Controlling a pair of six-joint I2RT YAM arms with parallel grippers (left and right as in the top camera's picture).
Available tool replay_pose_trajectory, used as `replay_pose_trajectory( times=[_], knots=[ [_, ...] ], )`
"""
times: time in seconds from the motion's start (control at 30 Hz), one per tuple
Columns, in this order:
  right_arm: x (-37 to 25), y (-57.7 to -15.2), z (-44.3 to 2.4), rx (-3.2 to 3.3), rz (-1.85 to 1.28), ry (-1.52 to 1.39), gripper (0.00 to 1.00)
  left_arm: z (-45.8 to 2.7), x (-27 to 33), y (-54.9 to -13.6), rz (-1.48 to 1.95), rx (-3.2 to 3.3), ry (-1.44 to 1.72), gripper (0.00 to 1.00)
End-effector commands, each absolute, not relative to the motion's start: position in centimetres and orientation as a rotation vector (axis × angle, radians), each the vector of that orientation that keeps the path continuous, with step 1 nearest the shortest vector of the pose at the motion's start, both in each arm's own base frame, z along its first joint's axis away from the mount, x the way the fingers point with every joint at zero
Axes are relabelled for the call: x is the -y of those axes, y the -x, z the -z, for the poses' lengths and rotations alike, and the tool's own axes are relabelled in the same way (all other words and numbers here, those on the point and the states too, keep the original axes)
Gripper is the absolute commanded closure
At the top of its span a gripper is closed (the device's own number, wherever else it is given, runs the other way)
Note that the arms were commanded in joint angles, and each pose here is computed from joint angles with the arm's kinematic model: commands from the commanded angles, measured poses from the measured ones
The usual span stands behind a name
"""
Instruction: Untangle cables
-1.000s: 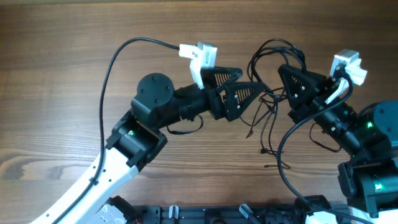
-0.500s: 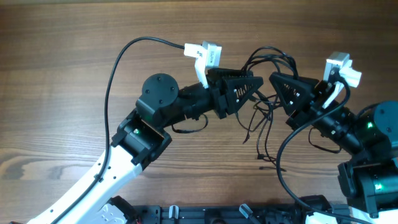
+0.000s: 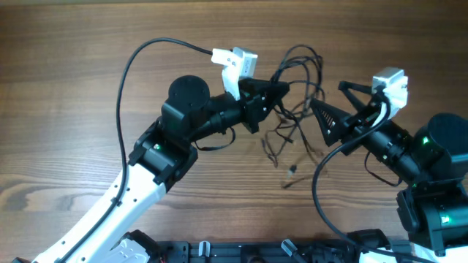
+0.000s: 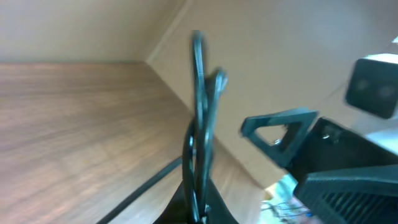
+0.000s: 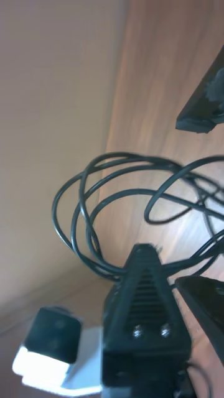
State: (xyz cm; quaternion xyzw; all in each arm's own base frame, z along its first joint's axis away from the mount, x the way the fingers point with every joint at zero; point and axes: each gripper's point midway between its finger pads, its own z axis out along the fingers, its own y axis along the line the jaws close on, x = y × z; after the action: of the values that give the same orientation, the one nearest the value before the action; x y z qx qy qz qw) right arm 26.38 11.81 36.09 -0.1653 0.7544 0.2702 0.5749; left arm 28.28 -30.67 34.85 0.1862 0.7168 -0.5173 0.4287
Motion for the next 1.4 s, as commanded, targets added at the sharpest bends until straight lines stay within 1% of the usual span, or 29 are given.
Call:
replay_pose_trajectory(
  times=[0.0, 0.1, 0.17, 0.27, 0.33, 0.4, 0.43, 0.47, 0.5, 0.53, 0.57, 0.6, 0.7, 0.73, 0.77, 0.83, 0.87, 0.9, 0.93, 1.0, 1.03, 1.07, 1.1, 1.17, 1.2, 1.27, 1.37],
  knots=[
    [-11.2, -26.7, -36.4, -1.707, -0.465, 0.515, 0.2, -35.4, 30.6, -28.1, 1.195, -1.703, -0.61, 0.96],
    [-10.9, -26.9, -36.3, -1.693, -0.391, 0.557, 0.21, -35.8, 31.2, -26.6, 1.236, -1.648, -0.722, 0.96],
    [-11.1, -26.7, -36.0, -1.671, -0.348, 0.637, 0.22, -36.2, 31.5, -25.5, 1.262, -1.608, -0.794, 0.96],
    [-12.5, -25.4, -34.8, -1.612, -0.32, 0.865, 0.23, -37.3, 31.9, -23.7, 1.337, -1.522, -0.888, 0.96],
    [-13.9, -23.8, -34.2, -1.543, -0.364, 1.02, 0.23, -37.7, 31.9, -23.6, 1.342, -1.501, -0.897, 0.96],
    [-14.3, -23.3, -33.9, -1.526, -0.384, 1.058, 0.26, -37.7, 32.0, -23.3, 1.354, -1.495, -0.913, 0.96],
    [-14.3, -23.3, -33.8, -1.526, -0.381, 1.064, 0.34, -37.9, 32.1, -22.7, 1.37, -1.471, -0.944, 0.96],
    [-14.4, -23.3, -33.7, -1.516, -0.375, 1.083, 0.54, -38.0, 32.1, -22.3, 1.374, -1.446, -0.974, 0.96],
    [-14.4, -23.4, -33.6, -1.522, -0.379, 1.083, 0.81, -38.2, 32.1, -22.2, 1.377, -1.431, -0.986, 0.96],
    [-14.4, -23.5, -33.5, -1.528, -0.382, 1.083, 0.85, -38.3, 32.1, -22.2, 1.375, -1.424, -0.986, 0.96],
    [-14.4, -23.7, -33.2, -1.543, -0.393, 1.078, 0.93, -38.5, 32.1, -22.0, 1.377, -1.414, -0.992, 0.96],
    [-14.4, -23.8, -33.0, -1.552, -0.398, 1.078, 0.95, -38.6, 32.2, -21.8, 1.385, -1.398, -1.004, 0.96],
    [-14.5, -24.2, -32.5, -1.571, -0.409, 1.079, 0.95, -39.1, 32.2, -21.4, 1.391, -1.364, -1.021, 0.96],
    [-14.5, -24.3, -32.3, -1.579, -0.413, 1.079, 0.88, -39.2, 32.2, -21.4, 1.39, -1.36, -1.022, 0.96],
    [-14.5, -24.3, -32.2, -1.584, -0.415, 1.08, 0.72, -39.2, 32.2, -21.4, 1.39, -1.359, -1.022, 0.96],
    [-14.5, -24.3, -32.1, -1.587, -0.417, 1.08, 0.53, -39.2, 32.2, -21.5, 1.389, -1.359, -1.021, 0.96],
    [-14.5, -24.2, -32.1, -1.59, -0.419, 1.08, 0.47, -39.2, 32.2, -21.5, 1.389, -1.359, -1.021, 0.96],
    [-14.5, -24.2, -32.0, -1.595, -0.421, 1.08, 0.47, -39.2, 32.2, -21.5, 1.388, -1.357, -1.021, 0.96],
    [-14.5, -24.2, -31.9, -1.599, -0.425, 1.081, 0.49, -39.4, 32.2, -21.4, 1.388, -1.348, -1.023, 0.96],
    [-14.5, -24.1, -31.7, -1.609, -0.431, 1.082, 0.59, -39.9, 32.2, -21.0, 1.394, -1.311, -1.042, 0.96],
    [-14.5, -24.0, -31.5, -1.618, -0.434, 1.081, 0.78, -40.3, 32.1, -20.9, 1.395, -1.286, -1.047, 0.96],
    [-14.5, -24.0, -31.5, -1.622, -0.436, 1.081, 0.94, -40.4, 32.1, -20.9, 1.392, -1.279, -1.047, 0.96],
    [-14.5, -23.9, -31.4, -1.625, -0.439, 1.08, 0.96, -40.4, 32.1, -20.9, 1.39, -1.277, -1.045, 0.96],
    [-14.5, -23.9, -31.7, -1.631, -0.453, 1.055, 0.96, -40.3, 32.1, -21.3, 1.379, -1.293, -1.026, 0.96],
    [-14.4, -23.8, -32.3, -1.633, -0.47, 1.02, 0.96, -40.0, 32.1, -22.2, 1.355, -1.332, -0.984, 0.96],
    [-14.4, -23.5, -33.6, -1.609, -0.484, 0.966, 0.96, -38.9, 31.7, -24.3, 1.296, -1.44, -0.874, 0.96],
    [-14.2, -22.1, -37.4, -1.501, -0.483, 0.885, 0.96, -36.5, 29.3, -28.6, 1.245, -1.668, -0.598, 0.96]
  ],
)
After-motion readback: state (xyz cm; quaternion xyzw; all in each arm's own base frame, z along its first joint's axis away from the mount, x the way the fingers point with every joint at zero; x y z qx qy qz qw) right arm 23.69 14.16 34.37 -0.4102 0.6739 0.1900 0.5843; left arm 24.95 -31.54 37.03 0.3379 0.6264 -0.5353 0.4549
